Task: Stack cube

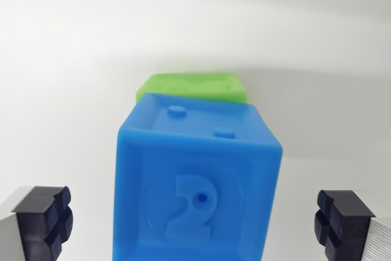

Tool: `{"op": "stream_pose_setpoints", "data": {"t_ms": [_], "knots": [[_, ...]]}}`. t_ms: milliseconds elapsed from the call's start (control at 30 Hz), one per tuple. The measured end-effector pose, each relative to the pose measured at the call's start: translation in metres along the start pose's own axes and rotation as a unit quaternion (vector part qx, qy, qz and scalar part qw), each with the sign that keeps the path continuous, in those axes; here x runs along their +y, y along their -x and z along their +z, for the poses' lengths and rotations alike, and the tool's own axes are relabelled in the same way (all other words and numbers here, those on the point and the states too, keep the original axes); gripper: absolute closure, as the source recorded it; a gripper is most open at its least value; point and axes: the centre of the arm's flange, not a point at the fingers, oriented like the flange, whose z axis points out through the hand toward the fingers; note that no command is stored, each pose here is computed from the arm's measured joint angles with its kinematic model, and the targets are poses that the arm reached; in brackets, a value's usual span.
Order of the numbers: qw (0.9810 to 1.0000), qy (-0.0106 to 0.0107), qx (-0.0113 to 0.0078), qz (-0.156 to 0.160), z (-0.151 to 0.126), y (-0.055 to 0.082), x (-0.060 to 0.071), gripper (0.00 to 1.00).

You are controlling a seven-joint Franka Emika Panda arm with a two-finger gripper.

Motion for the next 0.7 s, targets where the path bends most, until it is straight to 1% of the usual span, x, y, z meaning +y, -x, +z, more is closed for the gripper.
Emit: {"op": "stream_pose_setpoints", "data": {"t_ms": [300,367,700], "knots": [[1.0,-0.0002,0.0001,0.0,-0.032,0.0,0.0,0.0],[1.0,-0.0005,0.0006,0.0,-0.04,0.0,0.0,0.0],[1.0,-0.0006,0.0004,0.0,-0.081,0.001,0.001,0.0]]}}
